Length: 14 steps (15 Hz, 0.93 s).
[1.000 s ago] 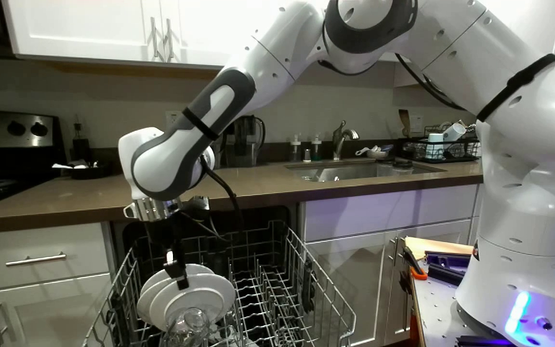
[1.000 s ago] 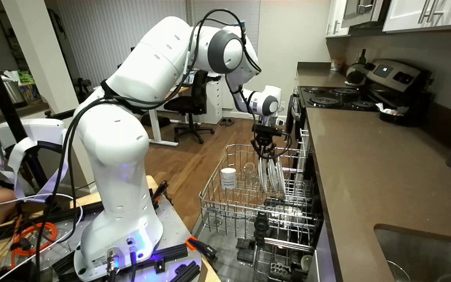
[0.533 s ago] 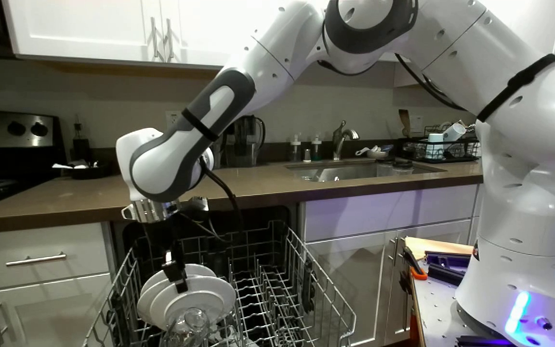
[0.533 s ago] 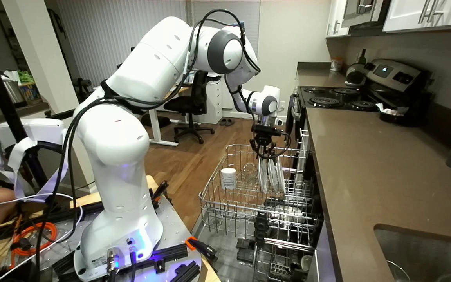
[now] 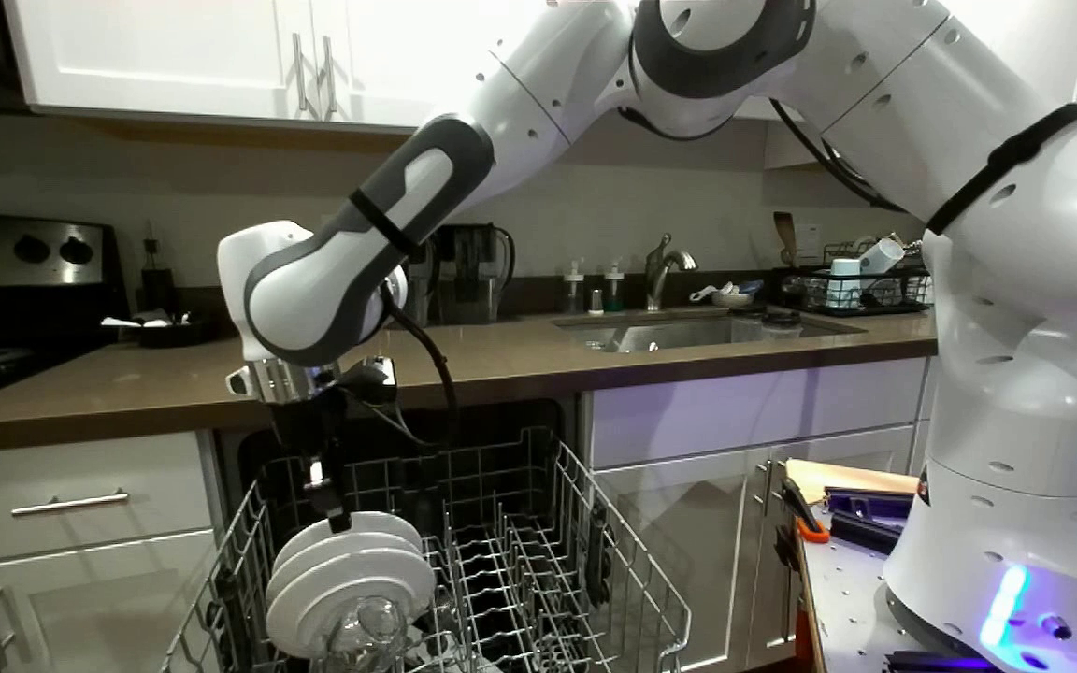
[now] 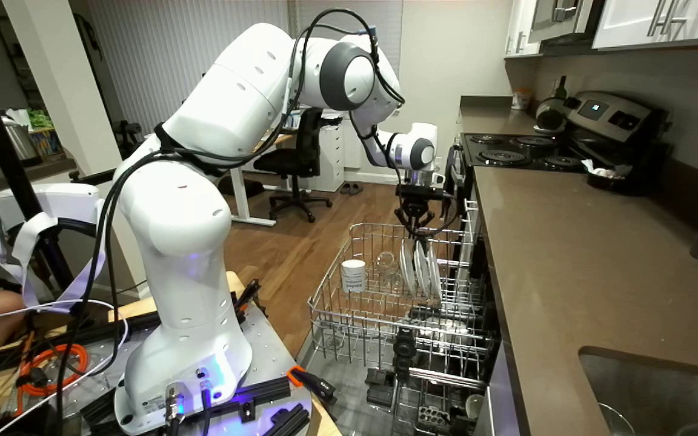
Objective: Put the white plate in the dishwasher
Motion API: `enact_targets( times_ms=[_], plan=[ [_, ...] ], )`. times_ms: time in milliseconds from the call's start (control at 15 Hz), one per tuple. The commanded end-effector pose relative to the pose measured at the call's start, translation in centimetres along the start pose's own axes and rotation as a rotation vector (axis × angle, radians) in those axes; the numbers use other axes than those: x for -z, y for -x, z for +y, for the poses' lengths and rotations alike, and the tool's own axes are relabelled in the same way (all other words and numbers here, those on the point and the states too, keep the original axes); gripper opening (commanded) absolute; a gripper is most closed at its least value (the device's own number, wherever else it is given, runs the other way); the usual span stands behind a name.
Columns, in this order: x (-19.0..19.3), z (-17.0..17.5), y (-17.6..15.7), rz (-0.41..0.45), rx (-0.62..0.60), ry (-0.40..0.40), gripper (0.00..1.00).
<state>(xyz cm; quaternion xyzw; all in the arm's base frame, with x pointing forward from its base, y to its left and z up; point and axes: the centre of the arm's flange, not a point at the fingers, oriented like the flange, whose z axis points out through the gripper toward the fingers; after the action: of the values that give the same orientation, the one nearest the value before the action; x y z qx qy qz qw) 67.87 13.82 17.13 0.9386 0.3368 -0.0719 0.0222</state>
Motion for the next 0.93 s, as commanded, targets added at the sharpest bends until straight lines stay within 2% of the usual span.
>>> enact_targets(
  times_ms=[0, 400, 467, 600, 867],
  plan=[
    [1.0, 0.5, 0.1, -0.024, 0.001, 0.016, 0.00],
    [1.5, 0.0, 0.1, -0.027, 0.001, 0.023, 0.00],
    [1.8, 0.0, 0.3, -0.037, -0.006, 0.032, 0.26],
    [2.5, 0.0, 0.8, -0.043, -0.011, 0.054, 0.32],
    [5.2, 0.6, 2.3, -0.043, -0.031, 0.143, 0.58]
  ],
)
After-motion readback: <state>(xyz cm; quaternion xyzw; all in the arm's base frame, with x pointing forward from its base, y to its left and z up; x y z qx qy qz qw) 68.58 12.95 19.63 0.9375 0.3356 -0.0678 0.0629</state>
